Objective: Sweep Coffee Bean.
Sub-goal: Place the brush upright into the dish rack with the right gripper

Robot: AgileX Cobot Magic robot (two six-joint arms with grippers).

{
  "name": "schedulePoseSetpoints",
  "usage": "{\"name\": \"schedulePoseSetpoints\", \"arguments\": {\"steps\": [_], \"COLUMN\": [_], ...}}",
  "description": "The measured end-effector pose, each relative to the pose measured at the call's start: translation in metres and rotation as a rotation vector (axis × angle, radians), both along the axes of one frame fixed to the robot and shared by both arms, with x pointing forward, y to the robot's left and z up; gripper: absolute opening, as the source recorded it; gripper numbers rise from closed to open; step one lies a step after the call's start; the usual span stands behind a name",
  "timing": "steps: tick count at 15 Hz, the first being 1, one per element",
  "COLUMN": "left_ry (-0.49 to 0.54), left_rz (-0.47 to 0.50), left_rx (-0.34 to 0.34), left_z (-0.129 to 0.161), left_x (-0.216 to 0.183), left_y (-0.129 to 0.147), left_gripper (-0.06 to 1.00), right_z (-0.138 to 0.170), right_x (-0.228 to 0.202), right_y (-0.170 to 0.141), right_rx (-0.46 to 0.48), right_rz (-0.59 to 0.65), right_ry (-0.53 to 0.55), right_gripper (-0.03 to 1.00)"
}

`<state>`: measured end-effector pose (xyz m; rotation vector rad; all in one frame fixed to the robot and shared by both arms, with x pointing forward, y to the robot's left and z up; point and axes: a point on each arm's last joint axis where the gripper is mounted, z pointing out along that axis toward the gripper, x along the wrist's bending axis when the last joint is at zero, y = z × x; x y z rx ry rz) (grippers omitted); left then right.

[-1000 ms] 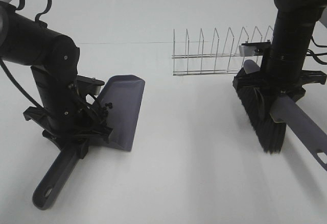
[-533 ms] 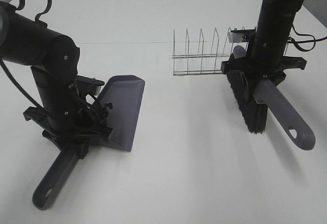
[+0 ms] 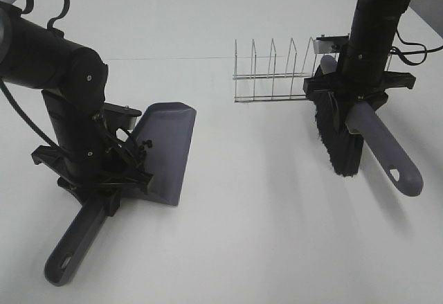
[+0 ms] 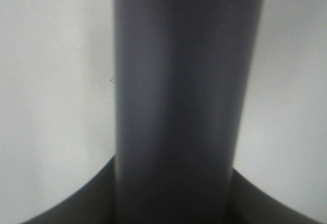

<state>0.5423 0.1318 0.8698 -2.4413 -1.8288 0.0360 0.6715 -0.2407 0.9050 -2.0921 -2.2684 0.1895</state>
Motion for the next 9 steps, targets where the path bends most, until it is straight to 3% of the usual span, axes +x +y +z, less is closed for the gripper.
{"name": "schedulePoseSetpoints", "arguments": {"steps": [9], "left_ry": [0.013], "left_rz": [0.015], "left_rx": [-0.008], "left_z": [0.000], "left_x": [-0.001], "left_y": [-0.001], "left_gripper": [0.34], "right_z": [0.000], "right_x": [0.047], "right_y": [0.006], "right_rx": [0.037], "right_rz": [-0.005], "right_ry": [-0.127], "right_gripper": [0.30]}}
